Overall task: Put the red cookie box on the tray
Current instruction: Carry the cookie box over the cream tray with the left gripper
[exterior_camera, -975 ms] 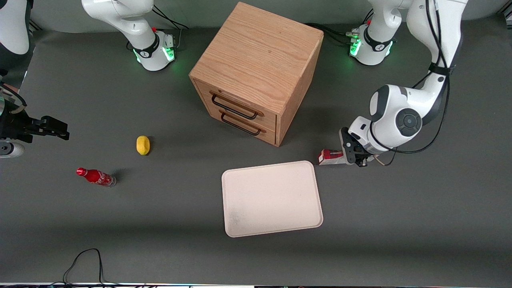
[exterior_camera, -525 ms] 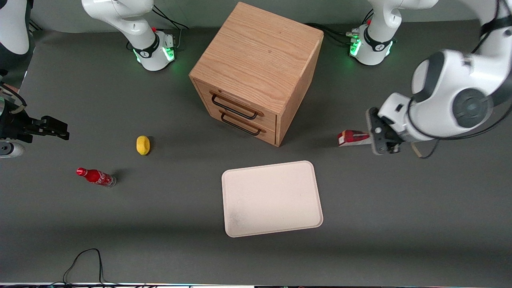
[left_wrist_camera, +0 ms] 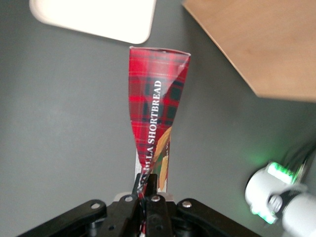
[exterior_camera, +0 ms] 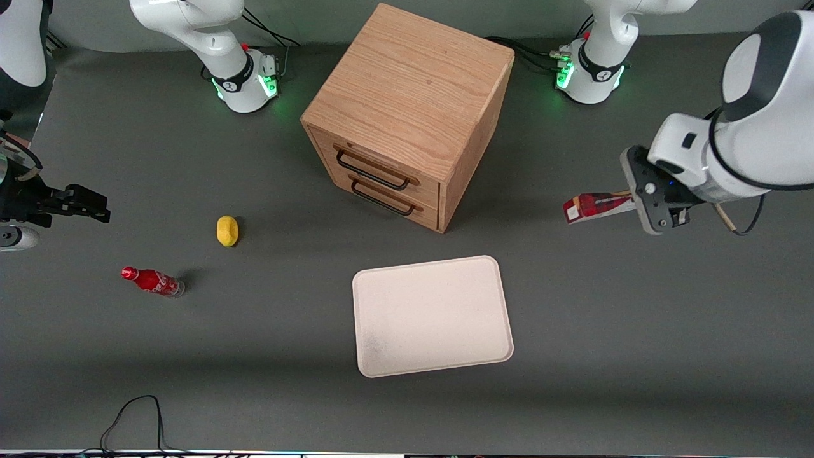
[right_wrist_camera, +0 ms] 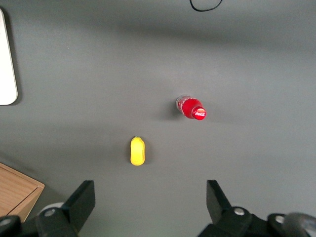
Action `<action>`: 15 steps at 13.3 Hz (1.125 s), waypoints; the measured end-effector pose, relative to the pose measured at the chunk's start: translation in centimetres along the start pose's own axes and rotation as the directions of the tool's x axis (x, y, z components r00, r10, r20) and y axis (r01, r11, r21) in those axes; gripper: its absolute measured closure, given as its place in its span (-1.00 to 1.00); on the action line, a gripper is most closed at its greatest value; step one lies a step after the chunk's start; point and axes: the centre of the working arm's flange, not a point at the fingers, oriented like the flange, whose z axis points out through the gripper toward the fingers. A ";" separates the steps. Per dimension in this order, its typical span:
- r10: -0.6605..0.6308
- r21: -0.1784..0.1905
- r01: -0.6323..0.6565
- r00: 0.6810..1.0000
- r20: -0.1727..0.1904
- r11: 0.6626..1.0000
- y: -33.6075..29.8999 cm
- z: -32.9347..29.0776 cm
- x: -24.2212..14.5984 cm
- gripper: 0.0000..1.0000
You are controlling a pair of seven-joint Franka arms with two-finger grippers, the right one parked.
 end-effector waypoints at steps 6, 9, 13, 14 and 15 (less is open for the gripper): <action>-0.551 -0.007 0.560 0.812 -0.194 0.828 -0.4 3.0 13.9 0.94; -0.769 -0.093 0.775 0.590 -0.247 0.625 0.4 5.7 19.0 0.94; -0.851 -0.094 0.863 0.463 -0.250 0.497 -0.1 11.8 23.2 0.94; -0.870 -0.107 0.881 0.423 -0.255 0.460 -1.1 13.1 23.3 0.94; -0.892 -0.123 0.904 0.369 -0.262 0.410 -2.1 14.2 23.4 0.94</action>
